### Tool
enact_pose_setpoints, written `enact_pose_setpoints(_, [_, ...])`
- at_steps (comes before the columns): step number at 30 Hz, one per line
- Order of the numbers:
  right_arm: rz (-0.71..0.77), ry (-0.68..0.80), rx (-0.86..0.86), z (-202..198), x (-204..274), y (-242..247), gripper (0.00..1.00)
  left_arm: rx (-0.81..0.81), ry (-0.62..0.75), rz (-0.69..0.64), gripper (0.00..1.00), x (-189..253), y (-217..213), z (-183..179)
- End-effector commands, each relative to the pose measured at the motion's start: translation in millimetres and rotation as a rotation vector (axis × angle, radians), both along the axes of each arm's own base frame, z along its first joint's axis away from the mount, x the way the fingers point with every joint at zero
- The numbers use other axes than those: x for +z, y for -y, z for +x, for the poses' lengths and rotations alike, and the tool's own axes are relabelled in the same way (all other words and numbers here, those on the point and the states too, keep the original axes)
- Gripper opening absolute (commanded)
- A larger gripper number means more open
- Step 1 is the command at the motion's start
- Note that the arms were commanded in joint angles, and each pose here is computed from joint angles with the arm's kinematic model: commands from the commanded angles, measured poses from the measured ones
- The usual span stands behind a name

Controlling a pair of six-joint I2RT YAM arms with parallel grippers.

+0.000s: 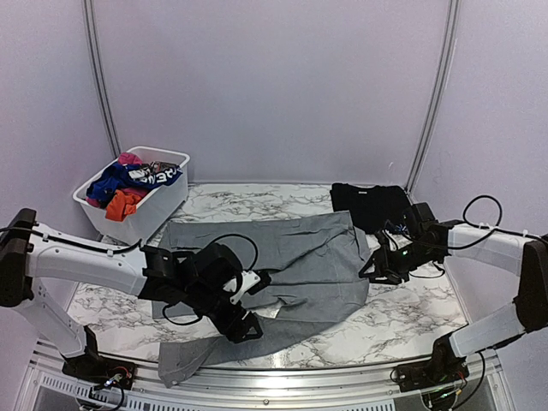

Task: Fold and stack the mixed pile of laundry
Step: Pick up the 1/3-folded shirt from the center of the board.

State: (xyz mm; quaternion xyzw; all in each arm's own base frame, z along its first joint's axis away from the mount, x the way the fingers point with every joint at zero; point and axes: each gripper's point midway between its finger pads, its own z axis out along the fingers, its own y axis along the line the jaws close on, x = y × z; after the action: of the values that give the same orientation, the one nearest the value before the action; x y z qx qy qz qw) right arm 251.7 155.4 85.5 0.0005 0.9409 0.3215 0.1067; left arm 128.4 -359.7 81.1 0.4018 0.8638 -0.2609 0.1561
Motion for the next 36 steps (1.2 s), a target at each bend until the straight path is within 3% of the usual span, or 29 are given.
enact_pose_setpoints(1, [0.063,0.012,-0.053,5,6,4,0.46,-0.106,0.023,-0.003,0.60,1,25,-4])
enact_pose_setpoints(3, [0.055,0.003,-0.065,2,3,8,0.54,-0.168,0.031,0.003,0.40,4,31,-13])
enact_pose_setpoints(6, [0.030,0.006,-0.095,-1,1,14,0.76,-0.265,0.083,-0.024,0.24,18,39,-29])
enact_pose_setpoints(10, [0.021,-0.033,-0.107,-10,-10,16,0.77,-0.330,0.119,-0.049,0.13,30,43,-42])
enact_pose_setpoints(13, [0.034,-0.084,-0.126,-19,-23,16,0.74,-0.345,0.144,-0.043,0.00,32,43,-43])
enact_pose_setpoints(18, [0.122,-0.156,-0.167,-31,-38,7,0.65,-0.270,0.206,-0.067,0.00,53,47,-28])
enact_pose_setpoints(24, [0.156,-0.048,-0.177,-7,-5,4,0.70,-0.059,0.206,-0.169,0.00,88,56,18])
enact_pose_setpoints(28, [0.143,0.032,-0.152,10,15,3,0.80,0.091,0.163,-0.154,0.00,77,42,72])
enact_pose_setpoints(32, [0.113,0.124,-0.091,19,33,3,0.80,0.166,0.155,-0.079,0.00,51,19,109])
enact_pose_setpoints(36, [0.108,0.112,-0.089,17,30,4,0.80,0.214,0.134,-0.004,0.00,29,-1,132])
